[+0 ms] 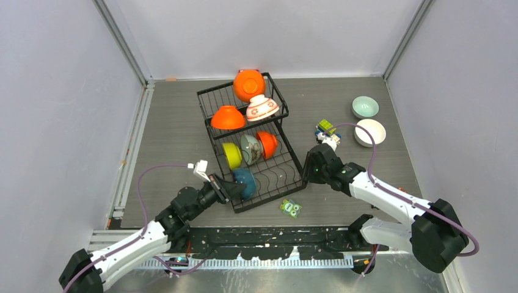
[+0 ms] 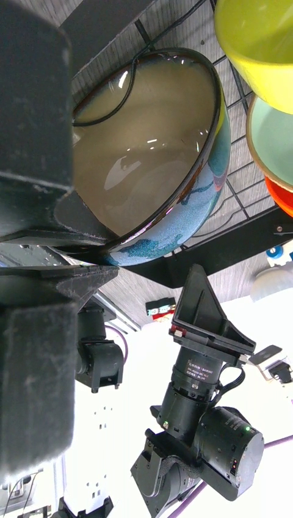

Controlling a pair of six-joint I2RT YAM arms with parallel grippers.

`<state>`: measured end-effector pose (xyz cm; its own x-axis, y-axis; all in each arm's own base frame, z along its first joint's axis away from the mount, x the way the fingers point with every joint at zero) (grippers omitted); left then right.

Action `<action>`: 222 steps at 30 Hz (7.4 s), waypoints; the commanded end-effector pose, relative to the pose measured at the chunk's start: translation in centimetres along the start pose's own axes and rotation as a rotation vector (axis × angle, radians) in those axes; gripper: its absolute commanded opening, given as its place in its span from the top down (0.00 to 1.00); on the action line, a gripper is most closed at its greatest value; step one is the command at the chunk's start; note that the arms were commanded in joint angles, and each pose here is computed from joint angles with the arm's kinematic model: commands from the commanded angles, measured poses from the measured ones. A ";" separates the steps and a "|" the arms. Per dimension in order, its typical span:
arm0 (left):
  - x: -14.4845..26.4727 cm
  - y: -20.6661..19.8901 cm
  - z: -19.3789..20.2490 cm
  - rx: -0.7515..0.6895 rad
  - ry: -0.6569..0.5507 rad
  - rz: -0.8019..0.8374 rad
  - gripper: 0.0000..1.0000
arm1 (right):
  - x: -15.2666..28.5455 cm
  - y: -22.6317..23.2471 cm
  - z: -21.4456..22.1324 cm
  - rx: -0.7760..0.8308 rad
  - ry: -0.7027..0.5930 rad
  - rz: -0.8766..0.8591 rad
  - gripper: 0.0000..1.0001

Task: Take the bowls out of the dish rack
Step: Pick up the bowl from the dish rack, then place the bowl at the center of the board.

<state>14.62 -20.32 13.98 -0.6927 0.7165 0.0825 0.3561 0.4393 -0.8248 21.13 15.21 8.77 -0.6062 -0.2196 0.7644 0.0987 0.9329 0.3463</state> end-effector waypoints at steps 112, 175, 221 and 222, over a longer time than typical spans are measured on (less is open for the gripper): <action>5.8 -15.1 1.7 -1.916 0.834 0.420 1.00 | 17.0 17.2 -2.1 0.551 0.245 -0.284 0.43; 6.8 -15.2 0.9 -1.727 0.730 0.367 0.71 | 15.8 18.8 2.6 0.618 0.211 -0.235 0.99; -2.8 -10.7 -3.1 -0.468 0.155 -0.655 0.70 | 15.5 12.7 -2.7 0.196 -0.241 -0.120 0.99; -2.9 -10.7 -3.0 -0.468 0.156 -0.654 0.72 | 15.4 12.7 -2.7 0.194 -0.239 -0.120 0.99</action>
<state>13.98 -26.06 22.97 -0.7310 0.3309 0.5968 0.1972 0.9397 -0.2794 14.08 21.89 23.39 -0.7131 -0.2506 0.6548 -0.1828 0.9681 0.1714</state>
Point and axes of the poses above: each gripper's point midway between its finger pads, its own x axis back along the fingers, its own y axis along the line the jaws close on, z = x × y, the point moved 3 cm from there along x, back along the fingers, and after that the axes turned 4 degrees about -x, right-handed, at the moved point
